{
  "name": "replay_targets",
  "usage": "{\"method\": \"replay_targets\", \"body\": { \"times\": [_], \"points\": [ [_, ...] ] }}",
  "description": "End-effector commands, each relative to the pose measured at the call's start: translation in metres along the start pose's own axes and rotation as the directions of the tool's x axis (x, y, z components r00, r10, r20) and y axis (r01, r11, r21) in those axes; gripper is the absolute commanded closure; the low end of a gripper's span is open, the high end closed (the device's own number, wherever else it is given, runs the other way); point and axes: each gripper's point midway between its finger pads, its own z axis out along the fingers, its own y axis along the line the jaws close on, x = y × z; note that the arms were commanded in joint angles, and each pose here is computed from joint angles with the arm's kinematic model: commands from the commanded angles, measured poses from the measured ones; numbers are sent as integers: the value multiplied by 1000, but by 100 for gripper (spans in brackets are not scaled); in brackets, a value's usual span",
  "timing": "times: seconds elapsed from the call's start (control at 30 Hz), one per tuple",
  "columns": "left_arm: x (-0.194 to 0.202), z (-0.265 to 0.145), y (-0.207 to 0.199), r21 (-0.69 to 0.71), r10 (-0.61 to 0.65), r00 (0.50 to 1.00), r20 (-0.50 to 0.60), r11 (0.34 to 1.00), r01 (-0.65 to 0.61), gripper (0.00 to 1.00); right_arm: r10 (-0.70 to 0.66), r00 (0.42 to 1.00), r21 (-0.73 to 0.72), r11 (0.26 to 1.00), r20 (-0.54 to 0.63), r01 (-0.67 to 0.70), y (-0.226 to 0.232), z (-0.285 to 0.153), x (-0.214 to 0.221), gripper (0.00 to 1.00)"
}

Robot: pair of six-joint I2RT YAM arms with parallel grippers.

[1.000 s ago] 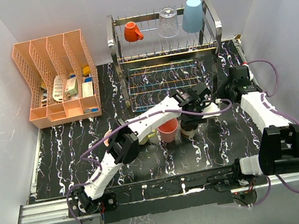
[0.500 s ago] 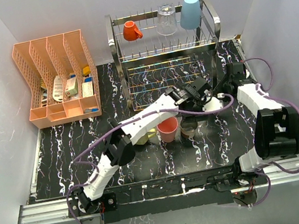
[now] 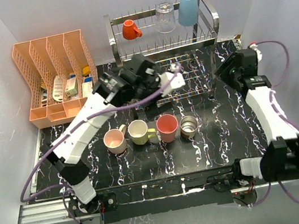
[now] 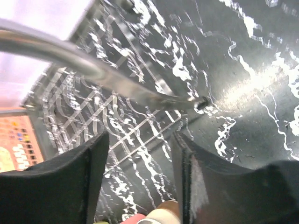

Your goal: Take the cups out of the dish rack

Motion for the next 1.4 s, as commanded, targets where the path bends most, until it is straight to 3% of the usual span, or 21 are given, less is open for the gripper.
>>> {"method": "replay_targets", "body": {
  "times": [0.0, 0.17, 0.3, 0.53, 0.73, 0.97, 1.37],
  "points": [
    [30, -52, 7, 44, -196, 980, 47, 980, 194, 3, -33, 947, -115, 991, 321, 74, 56, -105, -90, 38],
    [62, -80, 8, 0, -272, 959, 79, 962, 273, 3, 4, 905, -264, 957, 425, 120, 113, -168, -138, 29],
    [89, -84, 8, -41, -319, 946, 56, 946, 321, 3, -12, 887, -355, 914, 462, 198, 170, -192, -177, 23],
    [116, -93, 30, -116, -420, 906, 45, 899, 422, 3, -155, 867, -353, 868, 473, 348, 264, -143, -203, 6],
    [123, -95, 31, -143, -437, 898, 39, 887, 438, 3, -220, 846, -327, 852, 486, 410, 277, -86, -186, 2],
    [129, -95, 24, -157, -444, 895, 50, 881, 446, 3, -256, 767, -301, 811, 589, 502, 295, -78, -194, 2],
    [130, -98, 20, -155, -451, 891, 58, 877, 455, 3, -328, 710, -234, 788, 623, 570, 307, -32, -188, 2]
  ]
}}
